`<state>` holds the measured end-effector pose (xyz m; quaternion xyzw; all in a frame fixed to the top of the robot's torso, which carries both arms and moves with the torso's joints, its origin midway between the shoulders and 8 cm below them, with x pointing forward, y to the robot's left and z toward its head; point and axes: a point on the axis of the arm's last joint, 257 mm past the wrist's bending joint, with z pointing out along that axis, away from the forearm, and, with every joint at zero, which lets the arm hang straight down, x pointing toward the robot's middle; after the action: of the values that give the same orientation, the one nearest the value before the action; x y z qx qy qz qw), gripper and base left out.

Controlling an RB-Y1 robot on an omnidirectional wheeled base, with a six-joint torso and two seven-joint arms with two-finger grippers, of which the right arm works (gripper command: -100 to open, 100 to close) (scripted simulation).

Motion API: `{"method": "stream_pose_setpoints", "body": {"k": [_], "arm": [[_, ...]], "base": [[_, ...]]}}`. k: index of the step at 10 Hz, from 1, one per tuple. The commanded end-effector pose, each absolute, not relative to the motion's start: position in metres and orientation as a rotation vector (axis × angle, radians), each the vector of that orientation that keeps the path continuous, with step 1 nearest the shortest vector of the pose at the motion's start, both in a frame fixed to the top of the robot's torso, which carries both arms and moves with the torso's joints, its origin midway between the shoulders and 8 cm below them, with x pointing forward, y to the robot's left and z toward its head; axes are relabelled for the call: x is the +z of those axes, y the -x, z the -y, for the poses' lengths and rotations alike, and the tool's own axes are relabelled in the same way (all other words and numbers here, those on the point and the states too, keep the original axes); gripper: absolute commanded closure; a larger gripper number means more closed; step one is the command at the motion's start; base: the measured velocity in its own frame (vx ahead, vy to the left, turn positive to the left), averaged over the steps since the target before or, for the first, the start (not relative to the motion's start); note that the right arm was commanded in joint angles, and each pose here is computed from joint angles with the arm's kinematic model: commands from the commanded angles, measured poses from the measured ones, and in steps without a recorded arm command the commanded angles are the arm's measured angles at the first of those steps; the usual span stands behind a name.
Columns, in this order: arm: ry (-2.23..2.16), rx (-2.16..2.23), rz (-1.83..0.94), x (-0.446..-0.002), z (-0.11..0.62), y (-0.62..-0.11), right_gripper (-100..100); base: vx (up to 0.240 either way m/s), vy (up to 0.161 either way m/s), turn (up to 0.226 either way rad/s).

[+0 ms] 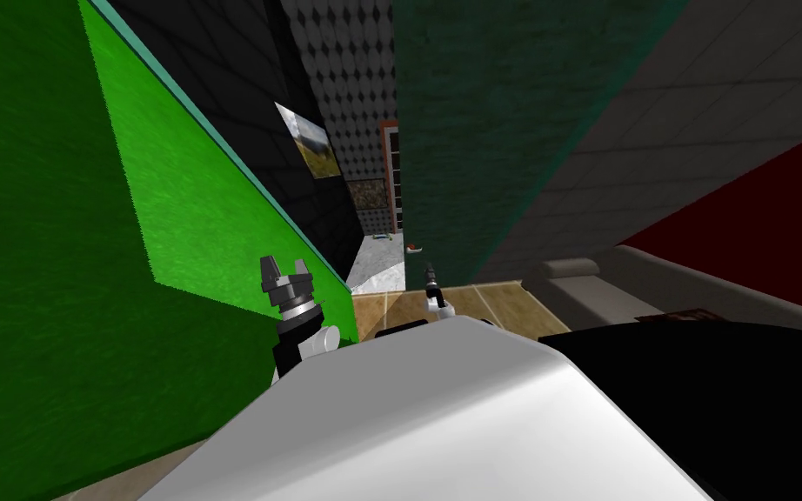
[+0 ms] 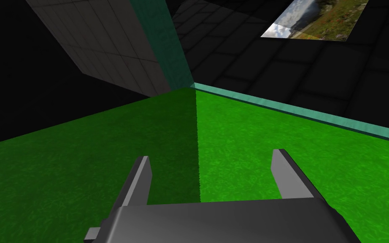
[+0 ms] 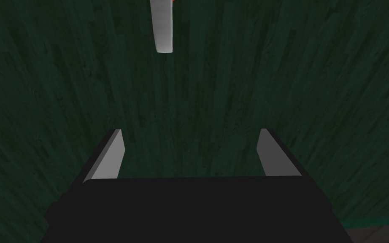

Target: Pull the door open

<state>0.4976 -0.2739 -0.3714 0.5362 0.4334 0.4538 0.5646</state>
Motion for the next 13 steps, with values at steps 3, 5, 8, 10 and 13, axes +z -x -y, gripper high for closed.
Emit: {"method": "stream_pose_setpoints", "body": {"k": [3, 5, 8, 10, 13], "arm": [[-1.279, 1.058, -1.034, -0.381, 0.265, -0.496, -100], [-1.290, 1.054, -1.042, -0.386, 0.259, -0.495, -100], [-1.281, 1.037, -1.053, -0.388, 0.271, -0.494, -100], [-1.268, 1.018, -1.062, -0.388, 0.290, -0.494, -100], [-1.254, 0.991, -1.075, -0.389, 0.319, -0.492, -100]], "base": [[0.072, -0.021, 0.087], [0.072, -0.017, 0.104], [0.053, 0.001, 0.076], [-0.001, -0.002, 0.023], [-0.003, 0.001, 0.013]]}}
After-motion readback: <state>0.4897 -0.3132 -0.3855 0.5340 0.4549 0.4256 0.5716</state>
